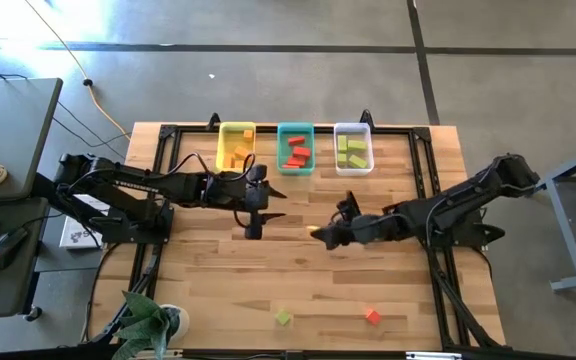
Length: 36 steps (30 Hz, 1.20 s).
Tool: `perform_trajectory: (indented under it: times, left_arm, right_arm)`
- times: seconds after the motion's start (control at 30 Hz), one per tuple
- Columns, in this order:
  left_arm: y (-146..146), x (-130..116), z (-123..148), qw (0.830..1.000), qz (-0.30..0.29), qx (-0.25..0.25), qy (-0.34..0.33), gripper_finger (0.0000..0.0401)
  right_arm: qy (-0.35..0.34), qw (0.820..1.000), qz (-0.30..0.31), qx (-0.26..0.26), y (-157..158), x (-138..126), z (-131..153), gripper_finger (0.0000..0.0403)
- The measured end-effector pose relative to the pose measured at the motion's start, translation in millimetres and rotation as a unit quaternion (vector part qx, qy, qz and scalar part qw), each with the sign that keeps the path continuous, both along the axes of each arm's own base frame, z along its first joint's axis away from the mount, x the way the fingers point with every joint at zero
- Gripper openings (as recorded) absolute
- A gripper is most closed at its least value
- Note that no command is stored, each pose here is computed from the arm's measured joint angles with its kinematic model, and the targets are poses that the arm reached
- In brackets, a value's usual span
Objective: Sort & place blocks by color
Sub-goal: Put the yellow block into the yellow bin
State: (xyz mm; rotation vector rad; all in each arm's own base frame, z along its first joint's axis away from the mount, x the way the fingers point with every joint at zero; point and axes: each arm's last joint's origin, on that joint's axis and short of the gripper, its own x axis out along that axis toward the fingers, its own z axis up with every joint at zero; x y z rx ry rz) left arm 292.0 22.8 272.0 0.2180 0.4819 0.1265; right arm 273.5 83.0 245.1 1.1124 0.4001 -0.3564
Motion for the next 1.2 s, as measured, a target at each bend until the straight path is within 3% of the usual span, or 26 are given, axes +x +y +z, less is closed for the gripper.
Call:
perform_trajectory:
  times: [0.27,0.67,1.2]
  left_arm:
    - [-10.6,4.2,8.1,0.998,-0.031,0.030,-0.041,0.0200]
    - [-12.3,5.5,11.4,0.997,-0.034,0.031,-0.059,0.0200]
    - [-11.4,6.6,15.0,0.996,-0.024,0.035,-0.079,0.0200]
  right_arm:
    - [-0.097,0.994,0.019,-0.038,-21.3,15.1,19.1,0.0098]
    - [-0.169,0.984,0.018,-0.052,-42.1,22.8,33.5,0.0098]
    - [-0.181,0.982,0.022,-0.047,-47.6,23.9,36.0,0.0098]
